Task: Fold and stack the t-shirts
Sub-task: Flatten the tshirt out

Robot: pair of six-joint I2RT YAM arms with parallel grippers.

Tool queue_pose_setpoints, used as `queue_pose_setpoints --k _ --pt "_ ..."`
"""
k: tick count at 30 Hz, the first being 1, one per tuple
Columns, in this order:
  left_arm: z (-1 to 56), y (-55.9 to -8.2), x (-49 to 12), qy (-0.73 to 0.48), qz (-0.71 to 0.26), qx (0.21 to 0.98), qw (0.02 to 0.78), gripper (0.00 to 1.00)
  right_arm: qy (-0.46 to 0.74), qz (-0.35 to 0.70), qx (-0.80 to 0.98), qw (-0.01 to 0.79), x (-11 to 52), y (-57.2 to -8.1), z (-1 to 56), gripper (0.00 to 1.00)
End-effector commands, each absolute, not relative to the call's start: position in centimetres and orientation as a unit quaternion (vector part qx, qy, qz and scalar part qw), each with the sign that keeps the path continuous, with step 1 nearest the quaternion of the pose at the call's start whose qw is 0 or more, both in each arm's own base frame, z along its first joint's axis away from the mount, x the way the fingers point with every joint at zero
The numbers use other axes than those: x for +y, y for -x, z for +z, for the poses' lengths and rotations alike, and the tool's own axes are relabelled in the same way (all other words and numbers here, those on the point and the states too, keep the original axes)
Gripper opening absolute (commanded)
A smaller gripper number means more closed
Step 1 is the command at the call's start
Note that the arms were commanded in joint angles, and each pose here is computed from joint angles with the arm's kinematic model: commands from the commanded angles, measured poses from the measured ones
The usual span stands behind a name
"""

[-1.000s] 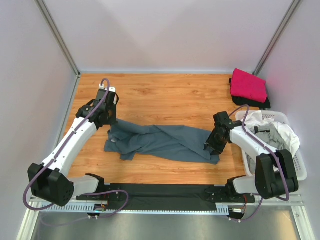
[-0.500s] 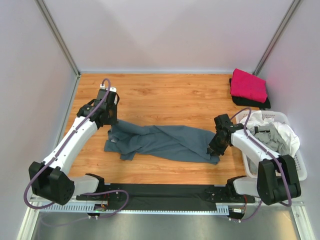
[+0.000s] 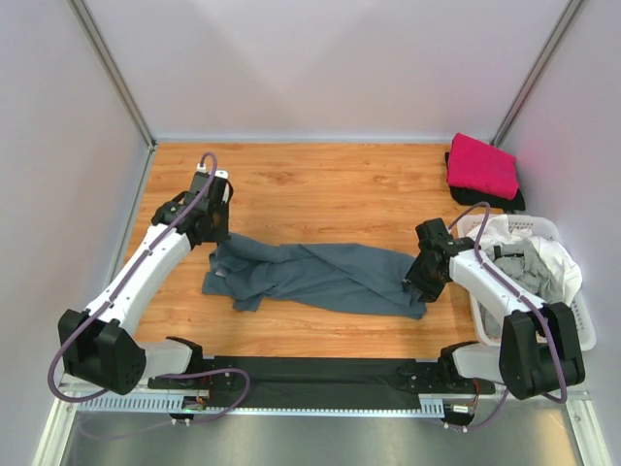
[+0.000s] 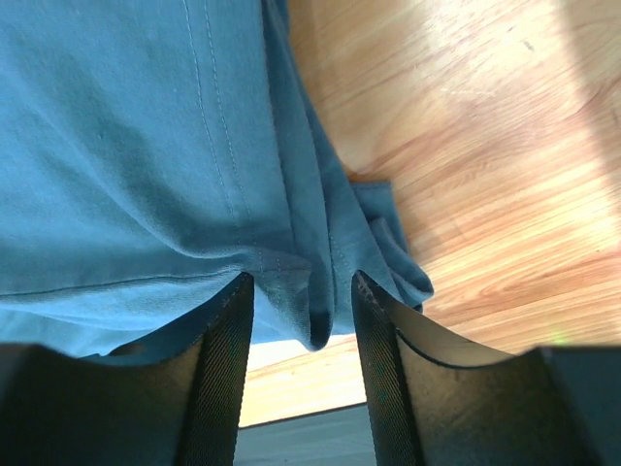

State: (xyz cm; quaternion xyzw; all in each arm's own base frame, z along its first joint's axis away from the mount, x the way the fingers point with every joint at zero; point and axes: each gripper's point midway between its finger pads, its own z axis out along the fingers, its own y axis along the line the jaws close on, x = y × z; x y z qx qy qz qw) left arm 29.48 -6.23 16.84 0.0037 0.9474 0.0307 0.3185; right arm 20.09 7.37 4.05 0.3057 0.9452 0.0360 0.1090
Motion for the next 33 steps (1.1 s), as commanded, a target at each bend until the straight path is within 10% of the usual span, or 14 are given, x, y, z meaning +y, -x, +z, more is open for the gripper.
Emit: queue_pose_setpoints --k 1,19,22,25,33 --pt "18.5 -30.6 -6.5 -0.008 0.024 0.94 0.341 0.0 -0.301 0.027 0.942 0.144 6.9 -21.8 5.2 0.47" --pt "18.3 -31.3 -6.7 -0.011 0.027 0.941 0.336 0.0 -0.32 0.07 0.934 0.14 8.6 -22.7 4.7 0.38" --pt "18.6 -31.4 -6.6 -0.011 0.029 0.941 0.337 0.0 -0.318 0.065 0.935 0.145 8.4 -23.0 4.6 0.29" --pt "19.0 -31.5 -6.4 -0.011 0.035 0.939 0.342 0.0 -0.314 0.063 0.933 0.162 8.3 -24.0 5.2 0.0" --pt "24.5 -35.2 -6.1 -0.032 0.042 0.906 0.42 0.0 -0.267 0.024 0.922 0.279 6.0 -28.6 12.2 0.0"
